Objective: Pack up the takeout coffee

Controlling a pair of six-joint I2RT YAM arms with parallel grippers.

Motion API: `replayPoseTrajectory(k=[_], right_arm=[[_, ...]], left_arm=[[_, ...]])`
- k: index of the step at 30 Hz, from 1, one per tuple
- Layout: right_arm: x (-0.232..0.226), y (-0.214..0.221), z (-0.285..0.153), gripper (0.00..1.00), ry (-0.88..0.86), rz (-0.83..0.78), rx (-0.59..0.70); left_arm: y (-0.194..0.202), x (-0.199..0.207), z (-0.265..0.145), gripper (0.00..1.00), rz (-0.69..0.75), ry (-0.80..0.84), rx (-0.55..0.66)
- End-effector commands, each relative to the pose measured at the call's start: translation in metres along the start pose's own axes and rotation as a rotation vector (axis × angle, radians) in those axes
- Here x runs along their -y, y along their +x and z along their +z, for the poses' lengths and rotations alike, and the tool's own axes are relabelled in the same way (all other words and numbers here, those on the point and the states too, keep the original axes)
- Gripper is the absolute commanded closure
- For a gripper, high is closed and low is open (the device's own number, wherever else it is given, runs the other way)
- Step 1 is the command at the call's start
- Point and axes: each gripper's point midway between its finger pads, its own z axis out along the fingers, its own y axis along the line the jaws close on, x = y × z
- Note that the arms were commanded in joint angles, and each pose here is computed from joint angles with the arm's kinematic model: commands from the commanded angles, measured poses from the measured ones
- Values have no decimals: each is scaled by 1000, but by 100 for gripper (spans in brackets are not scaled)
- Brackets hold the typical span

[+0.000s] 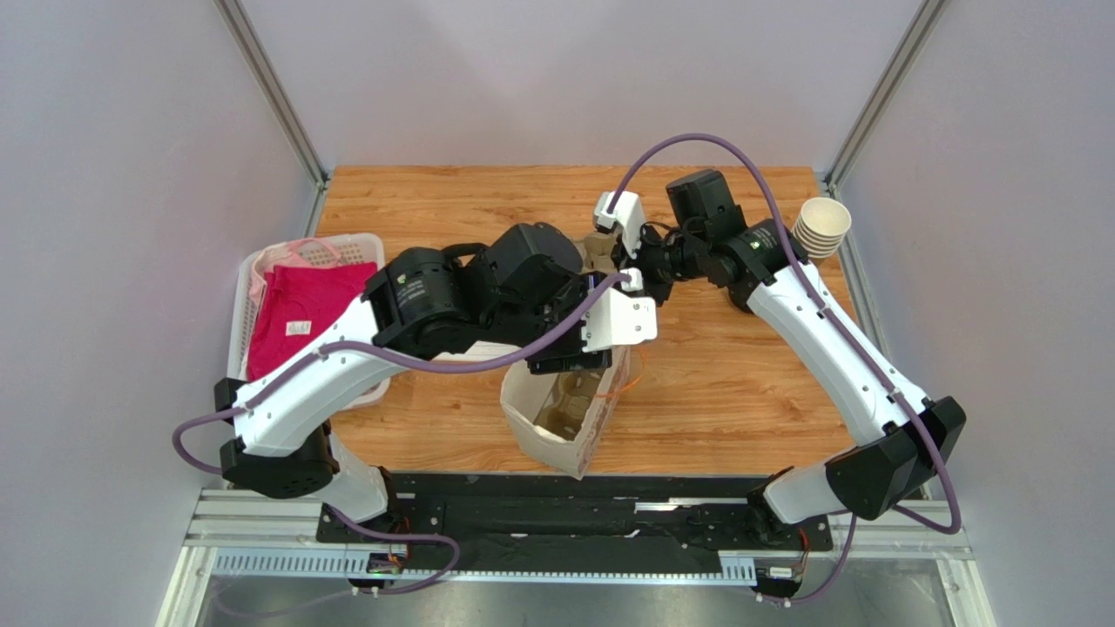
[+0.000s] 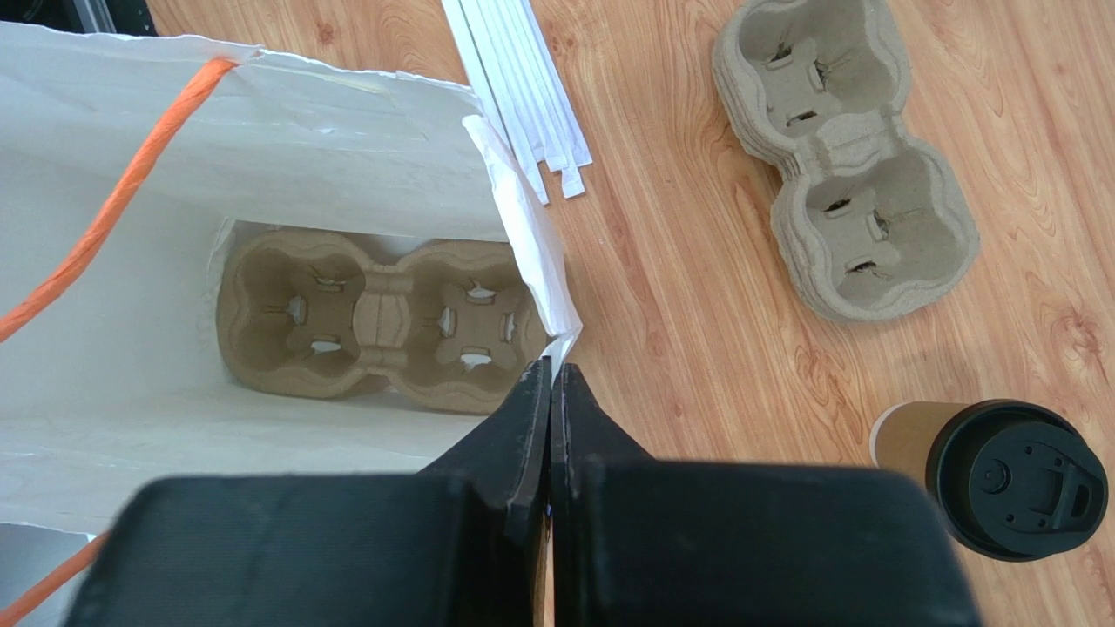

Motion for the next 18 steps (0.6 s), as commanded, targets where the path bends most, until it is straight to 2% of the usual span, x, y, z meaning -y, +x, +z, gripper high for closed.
replayPoseTrajectory(k=[1,6,12,16,18], right_arm=[[4,-20,-6,100,15,-52,72],[5,-20,-5,100,14,-47,70],[5,-20,-5,100,14,-48,70],[5,-19,-6,100,14,-50,72],[4,-19,-6,100,12,-49,70]], left_arm=[[-25,-1,-23,40,-27,-3,106],[-9,15,-10,40,-31,71,34],[10,10,7,38,-34,43,-73],[20,2,11,47,-38,-9,-124],[26,-1,9,58,-41,-21,-133]])
